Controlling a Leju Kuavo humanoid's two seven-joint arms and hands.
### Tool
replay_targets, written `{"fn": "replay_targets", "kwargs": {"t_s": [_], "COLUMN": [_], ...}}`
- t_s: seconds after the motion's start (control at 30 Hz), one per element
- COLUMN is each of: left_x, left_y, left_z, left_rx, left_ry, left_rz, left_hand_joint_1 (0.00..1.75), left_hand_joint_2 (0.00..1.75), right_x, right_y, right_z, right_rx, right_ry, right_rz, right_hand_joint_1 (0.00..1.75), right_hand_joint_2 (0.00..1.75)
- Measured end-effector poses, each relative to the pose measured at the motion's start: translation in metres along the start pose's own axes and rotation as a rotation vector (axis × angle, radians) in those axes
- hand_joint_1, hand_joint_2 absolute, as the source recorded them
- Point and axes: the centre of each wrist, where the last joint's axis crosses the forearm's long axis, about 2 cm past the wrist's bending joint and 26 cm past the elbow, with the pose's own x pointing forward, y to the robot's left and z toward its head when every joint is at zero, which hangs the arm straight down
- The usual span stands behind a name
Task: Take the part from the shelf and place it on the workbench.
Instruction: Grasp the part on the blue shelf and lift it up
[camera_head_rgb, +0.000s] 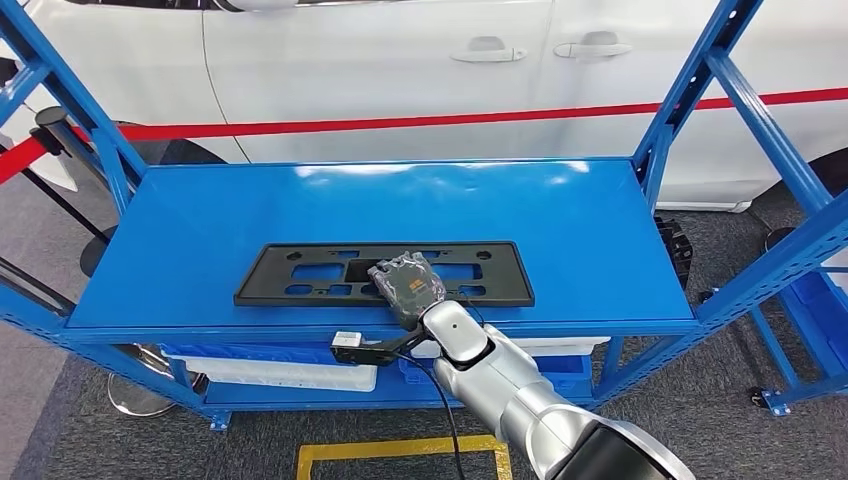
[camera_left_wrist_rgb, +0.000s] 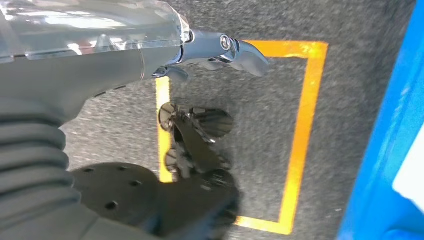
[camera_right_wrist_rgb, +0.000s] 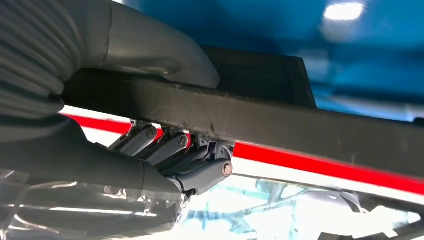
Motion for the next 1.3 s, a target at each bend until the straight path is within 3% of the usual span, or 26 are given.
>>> {"fn": "replay_targets", "kwargs": {"t_s": [0.17, 0.3, 0.4, 0.53, 0.7, 0.83, 0.97, 1.13, 1.3], "left_x": [-0.003, -0.004, -0.006, -0.011, -0.011, -0.013, -0.014, -0.011, -0.010], "left_y": [0.002, 0.003, 0.005, 0.007, 0.008, 0.009, 0.010, 0.010, 0.009], "left_z": [0.001, 0.002, 0.003, 0.006, 0.006, 0.007, 0.007, 0.006, 0.006], "left_rx": [-0.001, 0.027, 0.036, 0.048, 0.061, 0.081, 0.093, 0.094, 0.098], "left_ry": [-0.045, -0.136, -0.131, -0.101, -0.084, -0.071, -0.051, -0.045, 0.022], "left_rz": [0.071, 0.134, 0.141, 0.145, 0.141, 0.132, 0.120, 0.119, 0.102], "left_hand_joint_1": [0.00, 0.00, 0.00, 0.00, 0.00, 0.00, 0.00, 0.00, 0.00], "left_hand_joint_2": [1.75, 1.75, 1.75, 1.75, 1.75, 1.75, 1.75, 1.75, 1.75], "right_x": [-0.006, -0.022, -0.034, -0.043, -0.041, -0.031, -0.021, -0.021, -0.023], "right_y": [-0.007, -0.029, -0.045, -0.070, -0.106, -0.125, -0.126, -0.132, -0.130], "right_z": [-0.003, -0.010, 0.000, 0.017, 0.039, 0.064, 0.087, 0.099, 0.110], "right_rx": [-0.083, -0.317, -0.495, -0.661, -0.774, -0.758, -0.724, -0.757, -0.746], "right_ry": [-0.047, -0.162, -0.202, -0.290, -0.539, -0.858, -1.053, -1.097, -1.108], "right_rz": [-0.177, -0.584, -0.899, -1.070, -1.315, -1.504, -1.596, -1.591, -1.616], "right_hand_joint_1": [1.61, 1.61, 1.61, 1.61, 1.61, 1.61, 1.61, 1.61, 1.61], "right_hand_joint_2": [1.75, 1.75, 1.75, 1.75, 1.75, 1.75, 1.75, 1.75, 1.75]}}
